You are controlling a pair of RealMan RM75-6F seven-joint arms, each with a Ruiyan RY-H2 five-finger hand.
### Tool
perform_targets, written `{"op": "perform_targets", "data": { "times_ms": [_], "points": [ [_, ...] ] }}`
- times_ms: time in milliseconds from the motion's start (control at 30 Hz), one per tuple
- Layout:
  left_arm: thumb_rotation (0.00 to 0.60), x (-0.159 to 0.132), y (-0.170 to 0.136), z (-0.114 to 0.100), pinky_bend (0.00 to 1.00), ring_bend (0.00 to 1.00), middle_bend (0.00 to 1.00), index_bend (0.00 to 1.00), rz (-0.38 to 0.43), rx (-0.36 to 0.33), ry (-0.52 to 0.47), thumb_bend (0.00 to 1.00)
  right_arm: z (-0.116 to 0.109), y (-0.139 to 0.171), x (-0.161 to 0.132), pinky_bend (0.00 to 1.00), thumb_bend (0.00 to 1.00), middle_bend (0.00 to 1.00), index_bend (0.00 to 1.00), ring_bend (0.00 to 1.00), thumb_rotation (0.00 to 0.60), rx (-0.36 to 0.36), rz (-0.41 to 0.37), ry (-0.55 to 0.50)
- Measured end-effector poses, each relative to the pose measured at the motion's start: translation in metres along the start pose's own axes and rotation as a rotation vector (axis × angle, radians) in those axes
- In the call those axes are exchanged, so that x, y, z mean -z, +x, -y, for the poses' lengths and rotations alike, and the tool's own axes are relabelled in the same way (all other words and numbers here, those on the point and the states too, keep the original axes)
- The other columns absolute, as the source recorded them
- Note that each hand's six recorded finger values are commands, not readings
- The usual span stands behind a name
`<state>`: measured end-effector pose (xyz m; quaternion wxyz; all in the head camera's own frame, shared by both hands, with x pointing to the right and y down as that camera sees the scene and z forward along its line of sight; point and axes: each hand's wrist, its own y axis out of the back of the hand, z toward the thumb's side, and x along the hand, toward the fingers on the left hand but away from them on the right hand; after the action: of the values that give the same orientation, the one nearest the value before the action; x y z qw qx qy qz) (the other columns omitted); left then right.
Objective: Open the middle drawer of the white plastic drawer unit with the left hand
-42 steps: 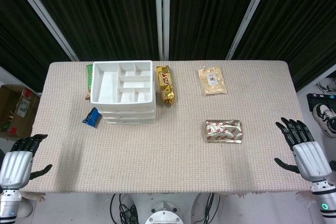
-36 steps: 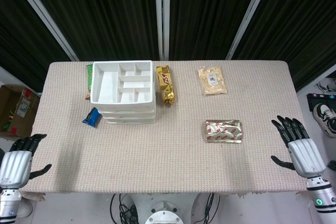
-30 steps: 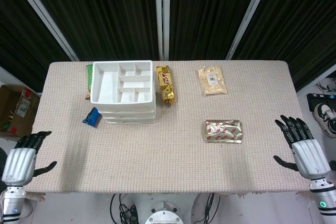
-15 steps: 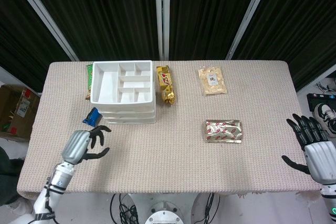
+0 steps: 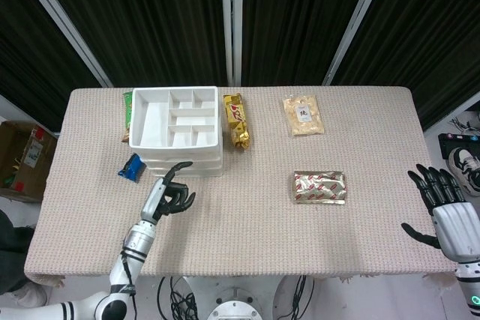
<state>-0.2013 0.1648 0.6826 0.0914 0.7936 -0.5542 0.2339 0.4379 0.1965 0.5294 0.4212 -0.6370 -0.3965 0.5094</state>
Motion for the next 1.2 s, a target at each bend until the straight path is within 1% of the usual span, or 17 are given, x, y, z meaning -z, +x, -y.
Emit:
{"op": "perform_targets", "data": {
  "times_ms": [233, 333, 467, 567, 900, 1033, 1200],
  "points": [
    [0.6, 0.011, 0.006, 0.002, 1.0, 0.92, 0.84, 0.17, -0.009, -0.082, -0.129, 0.38, 0.001, 0.001, 0.001, 0.0, 0.05, 0.0, 0.0, 0.0, 0.6, -0.003, 0.013, 0.003],
    [0.6, 0.015, 0.008, 0.002, 1.0, 0.92, 0.84, 0.17, -0.013, -0.103, -0.161, 0.38, 0.002, 0.001, 0.002, 0.0, 0.05, 0.0, 0.0, 0.0, 0.6, -0.004, 0.017, 0.004],
    [0.6, 0.015, 0.009, 0.003, 1.0, 0.92, 0.84, 0.17, -0.008, -0.107, -0.184, 0.38, 0.002, 0.001, 0.002, 0.0, 0.05, 0.0, 0.0, 0.0, 0.6, -0.007, 0.02, 0.007],
    [0.6, 0.014, 0.01, 0.004, 1.0, 0.92, 0.84, 0.17, -0.001, -0.11, -0.221, 0.38, 0.003, 0.002, 0.003, 0.0, 0.05, 0.0, 0.0, 0.0, 0.6, -0.01, 0.023, 0.005],
    [0.6, 0.017, 0.02, 0.009, 1.0, 0.92, 0.85, 0.22, 0.027, -0.091, -0.397, 0.38, 0.004, 0.001, 0.006, 0.0, 0.05, 0.0, 0.0, 0.0, 0.6, -0.013, 0.038, 0.009],
    [0.6, 0.017, 0.025, 0.011, 1.0, 0.92, 0.85, 0.25, 0.031, -0.077, -0.418, 0.38, 0.005, 0.001, 0.006, 0.0, 0.05, 0.0, 0.0, 0.0, 0.6, -0.017, 0.04, 0.009],
    [0.6, 0.014, 0.032, 0.01, 1.0, 0.93, 0.85, 0.33, 0.035, -0.073, -0.437, 0.39, 0.006, 0.001, 0.008, 0.0, 0.05, 0.0, 0.0, 0.0, 0.6, -0.022, 0.047, 0.01]
  ]
}}
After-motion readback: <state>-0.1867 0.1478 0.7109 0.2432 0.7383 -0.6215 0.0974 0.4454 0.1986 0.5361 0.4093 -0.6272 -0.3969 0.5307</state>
